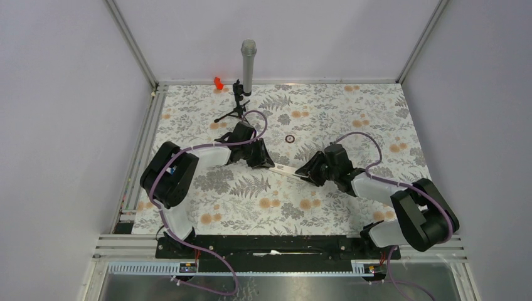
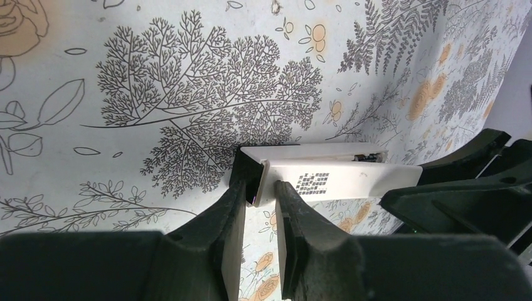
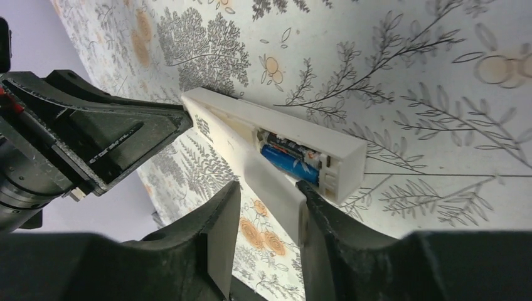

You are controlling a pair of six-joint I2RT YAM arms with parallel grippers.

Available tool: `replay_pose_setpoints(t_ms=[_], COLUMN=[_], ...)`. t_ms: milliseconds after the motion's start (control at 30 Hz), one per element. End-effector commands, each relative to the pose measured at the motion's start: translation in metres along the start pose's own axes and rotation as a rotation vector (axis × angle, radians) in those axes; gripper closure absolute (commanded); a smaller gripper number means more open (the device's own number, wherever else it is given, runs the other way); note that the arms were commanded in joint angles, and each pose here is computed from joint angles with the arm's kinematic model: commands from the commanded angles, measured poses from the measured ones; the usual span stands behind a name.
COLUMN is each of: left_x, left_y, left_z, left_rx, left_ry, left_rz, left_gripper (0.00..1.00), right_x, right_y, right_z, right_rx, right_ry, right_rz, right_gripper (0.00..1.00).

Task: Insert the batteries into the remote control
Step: Load the battery cover into the remote control.

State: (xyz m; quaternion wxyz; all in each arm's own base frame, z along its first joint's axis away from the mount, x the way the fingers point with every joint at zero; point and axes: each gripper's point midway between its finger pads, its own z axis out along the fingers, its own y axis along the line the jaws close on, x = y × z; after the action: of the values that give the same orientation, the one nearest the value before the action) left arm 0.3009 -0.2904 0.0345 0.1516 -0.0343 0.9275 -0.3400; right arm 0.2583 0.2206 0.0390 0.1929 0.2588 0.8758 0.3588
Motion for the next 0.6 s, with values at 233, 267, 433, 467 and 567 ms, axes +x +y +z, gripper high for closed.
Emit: replay_pose_setpoints(t_ms=[233, 267, 433, 467, 567], left_x=[0.038, 0.038, 0.039, 0.039, 0.039], left_y=[0.069, 0.069, 0.070, 0.070, 0.070], left_z=[0.011, 0.011, 0.012, 0.012, 0.012], left_rx=[-0.254, -0.254, -0.256, -0.256, -0.255], left_ry=[0.108, 0.110, 0.114, 0.114, 0.114], left_rz=[-0.015, -0.015, -0.012, -0.012, -0.011], left_gripper=[0.78, 0.78, 0.78, 0.78, 0.79], right_x=[-0.028, -0.031, -0.032, -0.033, -0.036], right_y=[-0.010, -0.011, -0.028, -0.030, -0.028], right_z=[-0.033, -0.035, -0.034, -0.033, -0.028], right_rx=[0.112, 0.114, 0.174, 0.183, 0.188], right_ry=[-0.133, -0.149, -0.149, -0.148, -0.142], right_rz=[-0.052, -0.055, -0.072, -0.082, -0.120], right_gripper=[0.42, 0.41, 0.39, 0.39, 0.39])
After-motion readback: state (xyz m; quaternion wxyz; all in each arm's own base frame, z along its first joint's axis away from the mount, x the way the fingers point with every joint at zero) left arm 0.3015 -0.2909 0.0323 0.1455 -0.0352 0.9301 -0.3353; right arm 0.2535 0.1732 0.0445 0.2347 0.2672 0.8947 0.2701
